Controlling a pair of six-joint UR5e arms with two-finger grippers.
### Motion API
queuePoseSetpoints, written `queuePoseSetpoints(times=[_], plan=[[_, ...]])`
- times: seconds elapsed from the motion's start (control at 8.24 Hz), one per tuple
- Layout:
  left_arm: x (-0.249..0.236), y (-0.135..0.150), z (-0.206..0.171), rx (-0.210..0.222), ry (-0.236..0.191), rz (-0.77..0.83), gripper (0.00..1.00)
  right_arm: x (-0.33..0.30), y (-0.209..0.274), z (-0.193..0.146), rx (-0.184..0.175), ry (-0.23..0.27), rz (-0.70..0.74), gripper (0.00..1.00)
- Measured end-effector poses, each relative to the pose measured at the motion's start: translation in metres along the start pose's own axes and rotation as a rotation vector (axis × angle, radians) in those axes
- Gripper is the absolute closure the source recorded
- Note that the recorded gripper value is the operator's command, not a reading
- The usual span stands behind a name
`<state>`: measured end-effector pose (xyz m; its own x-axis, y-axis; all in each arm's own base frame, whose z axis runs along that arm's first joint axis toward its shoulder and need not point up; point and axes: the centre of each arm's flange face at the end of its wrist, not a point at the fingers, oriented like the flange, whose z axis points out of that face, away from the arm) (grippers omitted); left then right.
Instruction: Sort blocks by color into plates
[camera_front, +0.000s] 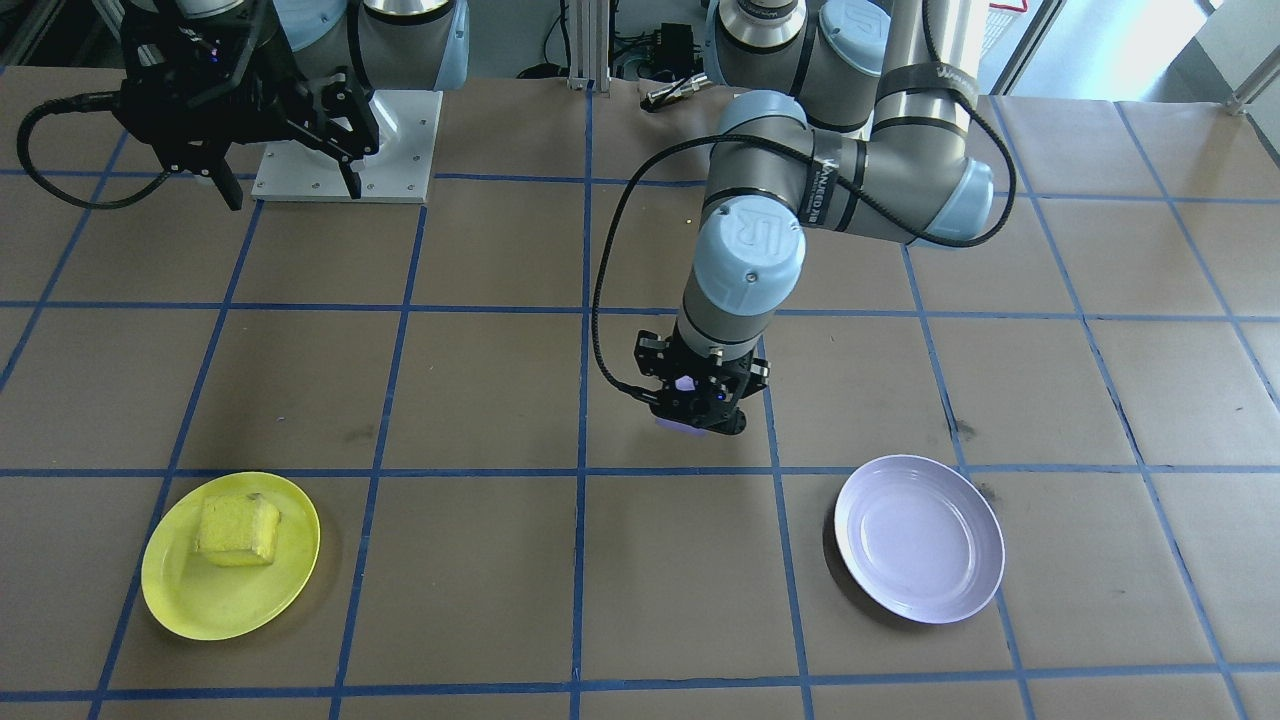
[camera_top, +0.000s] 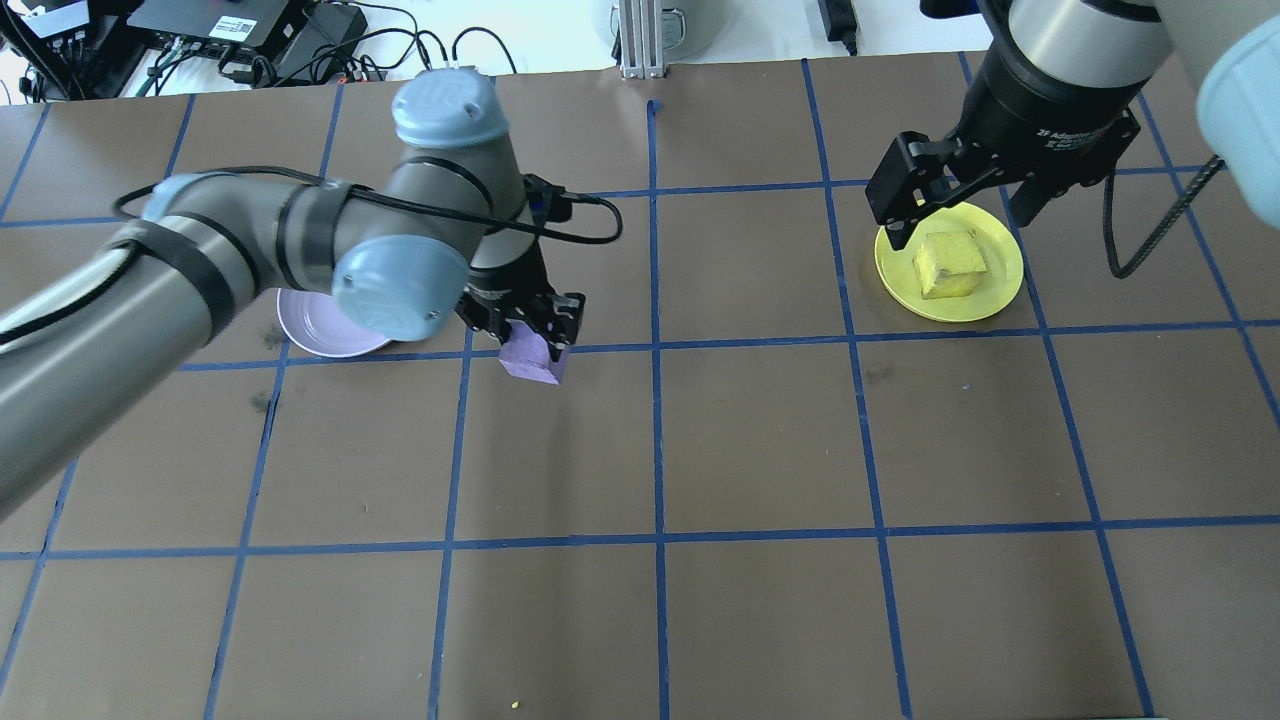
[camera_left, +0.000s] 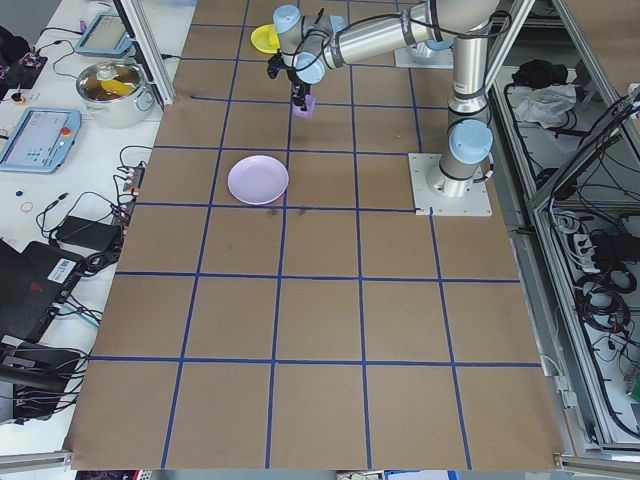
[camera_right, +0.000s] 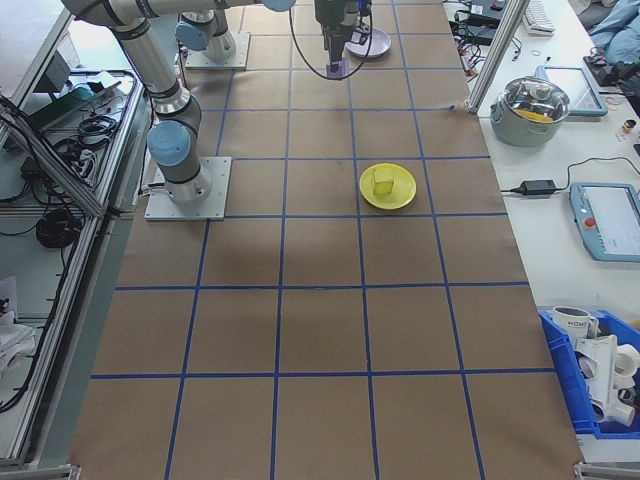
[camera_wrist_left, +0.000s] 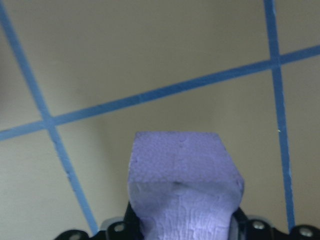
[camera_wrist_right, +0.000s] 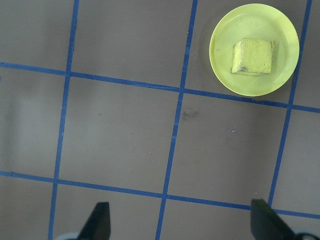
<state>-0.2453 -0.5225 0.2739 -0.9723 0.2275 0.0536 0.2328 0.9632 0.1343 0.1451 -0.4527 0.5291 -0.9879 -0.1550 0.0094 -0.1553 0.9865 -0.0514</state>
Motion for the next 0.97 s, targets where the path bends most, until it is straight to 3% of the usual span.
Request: queuePoseSetpoints(times=[0.24,0.49,0.73,0.97], plan=[[-0.082,-0.010,-0.054,0.092,0.004,-0.048,1.00,0.000,0.000,0.000,0.000,0.000,0.000,0.00],[-0.163,-0.016,-0.085,0.150,-0.008,-0.047,1.00,0.000,0.000,0.000,-0.001,0.001,0.001,0.00],[-0.235,-0.015,-0.085,0.158,-0.011,-0.043,1.00,0.000,0.000,0.000,0.000,0.001,0.001,0.00],[-0.270,-0.023,-0.063,0.128,-0.001,-0.055,1.00,0.000,0.000,0.000,0.000,0.002,0.001,0.00]])
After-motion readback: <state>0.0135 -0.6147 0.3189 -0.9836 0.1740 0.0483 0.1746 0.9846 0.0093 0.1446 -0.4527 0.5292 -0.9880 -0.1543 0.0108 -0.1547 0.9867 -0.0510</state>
